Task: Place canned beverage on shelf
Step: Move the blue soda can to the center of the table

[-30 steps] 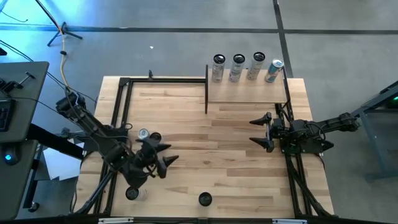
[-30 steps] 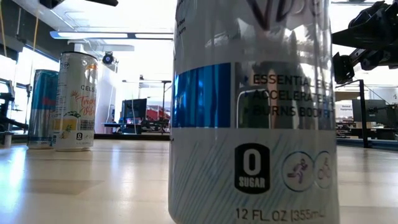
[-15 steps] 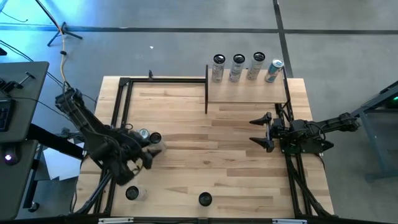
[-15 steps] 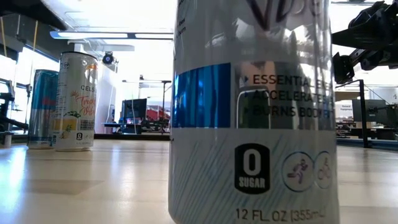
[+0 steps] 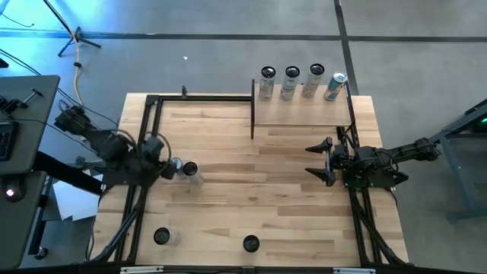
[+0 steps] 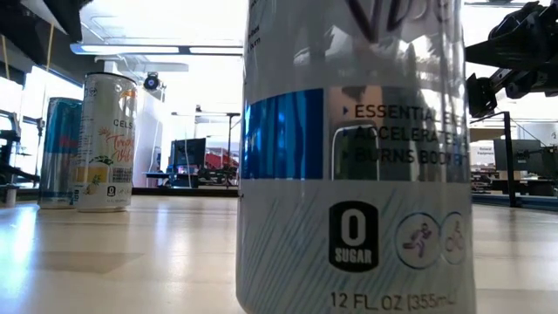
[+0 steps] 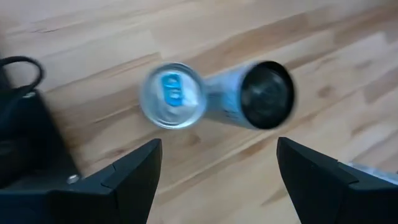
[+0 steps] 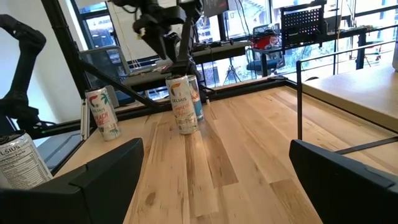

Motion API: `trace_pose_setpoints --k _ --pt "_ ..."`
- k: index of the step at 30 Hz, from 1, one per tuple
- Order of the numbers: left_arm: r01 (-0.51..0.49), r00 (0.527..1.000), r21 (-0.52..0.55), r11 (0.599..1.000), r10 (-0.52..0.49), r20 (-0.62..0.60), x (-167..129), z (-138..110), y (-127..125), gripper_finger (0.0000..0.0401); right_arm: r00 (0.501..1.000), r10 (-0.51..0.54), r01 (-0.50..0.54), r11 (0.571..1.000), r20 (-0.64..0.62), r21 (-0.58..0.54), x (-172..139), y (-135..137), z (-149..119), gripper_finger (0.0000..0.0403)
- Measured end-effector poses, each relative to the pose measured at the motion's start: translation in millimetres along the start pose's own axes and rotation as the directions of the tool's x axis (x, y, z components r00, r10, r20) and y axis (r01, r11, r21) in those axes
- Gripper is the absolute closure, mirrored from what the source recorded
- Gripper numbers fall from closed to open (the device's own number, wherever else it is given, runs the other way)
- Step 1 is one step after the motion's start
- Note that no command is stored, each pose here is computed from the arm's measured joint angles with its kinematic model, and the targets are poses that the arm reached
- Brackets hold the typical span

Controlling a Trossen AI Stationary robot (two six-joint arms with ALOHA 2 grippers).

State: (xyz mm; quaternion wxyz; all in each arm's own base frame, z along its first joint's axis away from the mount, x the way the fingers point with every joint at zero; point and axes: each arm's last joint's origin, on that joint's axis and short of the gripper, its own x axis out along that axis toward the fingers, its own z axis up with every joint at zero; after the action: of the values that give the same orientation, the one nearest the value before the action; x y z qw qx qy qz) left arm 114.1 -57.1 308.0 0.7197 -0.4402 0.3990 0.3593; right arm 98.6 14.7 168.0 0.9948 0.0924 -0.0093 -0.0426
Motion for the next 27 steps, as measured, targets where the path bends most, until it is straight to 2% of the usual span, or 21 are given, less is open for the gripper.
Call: trace_pose_setpoints --k 4,14,20,27 --pt "-0.049 0.999 -0.001 0.999 0.049 -0.013 3.1 15.5 3.9 0.0112 1.000 0.000 0.000 1.000 0.000 0.000 0.0 0.0 0.0 0.0014" --pt "-0.164 0.980 0.117 0.980 0.175 -0.095 25.9 42.1 -3.5 0.0112 1.000 0.002 -0.002 1.000 0.000 0.000 0.0 0.0 0.0 0.0014" --pt "-0.168 0.966 0.168 0.971 0.196 -0.171 44.6 54.9 -13.8 0.0112 1.000 0.005 -0.005 1.000 -0.001 0.000 0.0 0.1 0.0 0.0014" --pt "-0.206 0.934 0.181 0.962 0.249 -0.256 60.9 61.4 -18.5 0.0112 1.000 0.004 -0.004 1.000 -0.001 0.000 0.0 0.1 0.0 0.0014"
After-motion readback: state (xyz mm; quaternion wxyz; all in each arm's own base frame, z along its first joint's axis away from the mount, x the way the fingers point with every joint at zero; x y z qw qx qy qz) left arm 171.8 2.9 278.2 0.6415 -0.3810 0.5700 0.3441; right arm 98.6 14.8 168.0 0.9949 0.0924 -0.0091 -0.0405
